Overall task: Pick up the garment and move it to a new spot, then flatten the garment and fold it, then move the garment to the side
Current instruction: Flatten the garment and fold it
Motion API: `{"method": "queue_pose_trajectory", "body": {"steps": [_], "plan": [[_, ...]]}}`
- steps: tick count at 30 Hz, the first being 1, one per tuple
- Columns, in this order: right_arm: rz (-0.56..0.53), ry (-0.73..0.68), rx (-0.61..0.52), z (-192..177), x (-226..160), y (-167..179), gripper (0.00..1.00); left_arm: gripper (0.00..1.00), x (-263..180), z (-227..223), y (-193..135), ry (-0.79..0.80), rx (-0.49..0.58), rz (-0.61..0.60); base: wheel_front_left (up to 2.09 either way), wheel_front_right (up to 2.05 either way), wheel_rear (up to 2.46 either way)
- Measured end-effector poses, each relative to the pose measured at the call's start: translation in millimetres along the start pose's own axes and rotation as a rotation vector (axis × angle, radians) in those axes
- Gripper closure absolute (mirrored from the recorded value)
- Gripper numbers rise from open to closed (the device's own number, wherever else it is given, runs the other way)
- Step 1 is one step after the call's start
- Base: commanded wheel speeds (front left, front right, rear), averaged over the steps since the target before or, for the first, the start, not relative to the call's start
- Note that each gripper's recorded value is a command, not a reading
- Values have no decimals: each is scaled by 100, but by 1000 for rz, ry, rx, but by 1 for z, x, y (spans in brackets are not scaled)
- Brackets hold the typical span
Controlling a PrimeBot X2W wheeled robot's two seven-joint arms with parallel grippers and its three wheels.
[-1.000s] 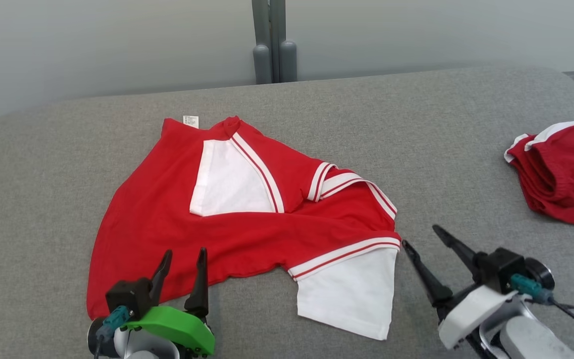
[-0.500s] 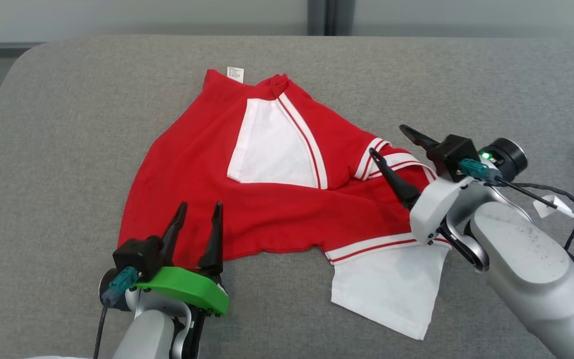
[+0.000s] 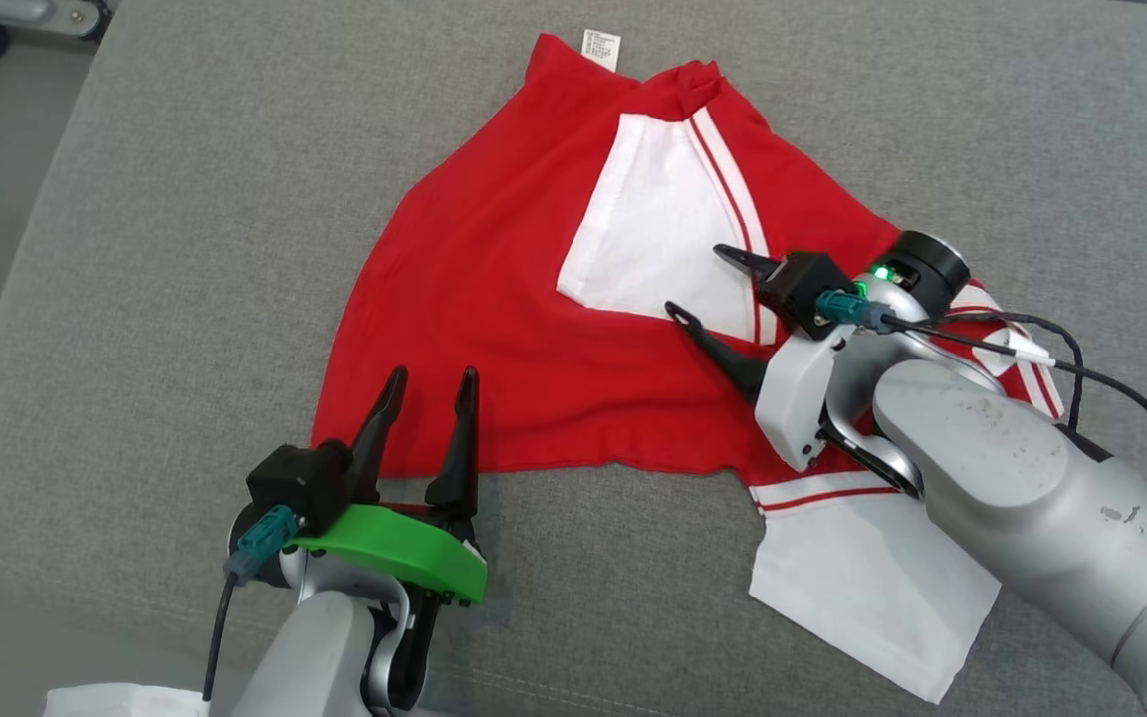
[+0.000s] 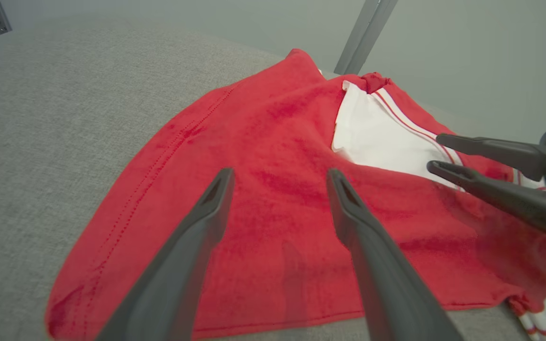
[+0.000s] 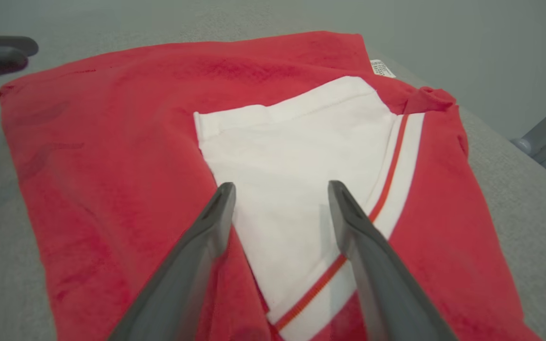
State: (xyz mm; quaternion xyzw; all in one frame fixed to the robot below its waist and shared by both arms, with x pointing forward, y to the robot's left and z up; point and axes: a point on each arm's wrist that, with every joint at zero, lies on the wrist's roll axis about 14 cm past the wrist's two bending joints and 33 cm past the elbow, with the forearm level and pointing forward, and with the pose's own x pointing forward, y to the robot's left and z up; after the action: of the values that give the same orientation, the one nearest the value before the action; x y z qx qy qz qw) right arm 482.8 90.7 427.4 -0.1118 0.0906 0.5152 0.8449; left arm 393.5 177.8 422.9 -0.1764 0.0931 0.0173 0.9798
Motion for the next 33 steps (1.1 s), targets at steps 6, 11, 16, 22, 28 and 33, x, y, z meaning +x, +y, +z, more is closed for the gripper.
{"method": "queue_pose_trajectory", "body": {"steps": [6,11,16,22,28,33], "plan": [[-76,1,34,-15,13,-32,0,0,-1,-5,14,17,1,48,0,0,0],[-188,25,44,-29,2,-75,0,0,0,-10,17,30,2,56,0,0,0],[-247,53,53,-41,-8,-96,0,0,3,-15,14,44,2,47,0,0,0],[-234,65,55,-47,-4,-91,0,0,7,-19,12,58,5,38,0,0,0],[-216,45,44,-43,0,-88,100,0,8,-17,11,52,11,33,0,0,0],[-273,53,24,-45,-6,-114,100,0,8,-18,12,56,14,33,0,0,0]]}}
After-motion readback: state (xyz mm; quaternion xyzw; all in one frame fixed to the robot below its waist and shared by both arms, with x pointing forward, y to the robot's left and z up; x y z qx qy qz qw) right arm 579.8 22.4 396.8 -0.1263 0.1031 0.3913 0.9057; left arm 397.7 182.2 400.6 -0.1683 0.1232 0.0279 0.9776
